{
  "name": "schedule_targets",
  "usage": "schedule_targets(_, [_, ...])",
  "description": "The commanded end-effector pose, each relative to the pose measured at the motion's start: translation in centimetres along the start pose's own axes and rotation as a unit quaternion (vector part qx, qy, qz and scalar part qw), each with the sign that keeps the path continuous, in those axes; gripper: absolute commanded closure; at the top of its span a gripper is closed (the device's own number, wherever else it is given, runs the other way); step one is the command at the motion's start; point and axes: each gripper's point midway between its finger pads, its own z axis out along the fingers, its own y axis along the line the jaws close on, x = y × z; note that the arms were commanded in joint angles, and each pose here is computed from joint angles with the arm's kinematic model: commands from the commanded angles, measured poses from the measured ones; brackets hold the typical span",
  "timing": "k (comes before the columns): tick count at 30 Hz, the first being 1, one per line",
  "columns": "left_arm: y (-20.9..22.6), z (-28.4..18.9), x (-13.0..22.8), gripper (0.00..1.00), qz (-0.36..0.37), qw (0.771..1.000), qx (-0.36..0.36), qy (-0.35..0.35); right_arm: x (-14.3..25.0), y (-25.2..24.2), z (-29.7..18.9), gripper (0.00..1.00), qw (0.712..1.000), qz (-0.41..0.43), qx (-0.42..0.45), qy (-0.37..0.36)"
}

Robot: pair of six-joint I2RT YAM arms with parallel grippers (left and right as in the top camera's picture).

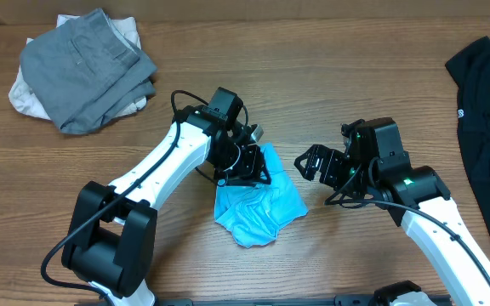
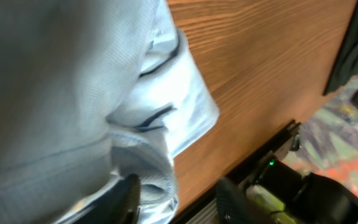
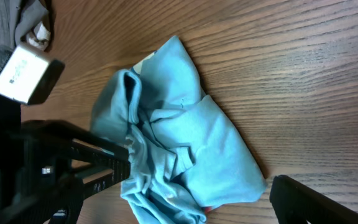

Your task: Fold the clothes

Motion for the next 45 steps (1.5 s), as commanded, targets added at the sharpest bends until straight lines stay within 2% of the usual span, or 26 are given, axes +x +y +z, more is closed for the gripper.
schedule_targets(1, [-1.4,0.3,0.1,0.48,-0.005,0.999,0.038,0.009,-0.2,0.2,-0.1,0.00,1.000,-0.004,-0.003,-0.004])
schedule_targets(4, [-2.9,-0.1,-0.4,0.47,0.011,0.997,0.075,0.004,-0.2,0.2,-0.1,0.00,1.000,-0.004,-0.003,-0.003])
schedule_targets(10, [-4.0,-5.0,-2.5,0.47,0.034,0.996,0.069,-0.051,-0.2,0.3,-0.1,0.00,1.000,-0.004,-0.004,-0.005])
schedule_targets(15, [0.1,-10.5,-2.8,0.45,-0.028,0.992,-0.077,-0.091,-0.3,0.3,-0.1,0.00,1.000,-0.005,-0.005,-0.006])
schedule_targets(19, [3.6,-11.9,-1.7,0.43,-0.043,0.976,-0.194,-0.089,-0.4,0.4,-0.1,0.00,1.000,-0.004,-0.006,-0.007])
schedule_targets(21, [4.7,-11.5,-0.9,0.37,-0.048,0.969,-0.231,-0.071,-0.3,0.4,-0.1,0.00,1.000,-0.004,-0.006,-0.007])
schedule_targets(24, [5.9,-10.3,-0.4,0.37,-0.050,0.962,-0.263,-0.046,-0.3,0.3,-0.1,0.00,1.000,-0.003,-0.005,-0.005])
schedule_targets(36, [7.1,-5.4,0.5,0.40,-0.052,0.955,-0.288,0.044,-0.3,0.3,-0.1,0.00,1.000,-0.003,-0.005,-0.006])
schedule_targets(45, [7.3,-4.0,-1.3,0.42,-0.020,0.956,-0.292,0.027,-0.3,0.3,-0.1,0.00,1.000,-0.003,-0.005,-0.006])
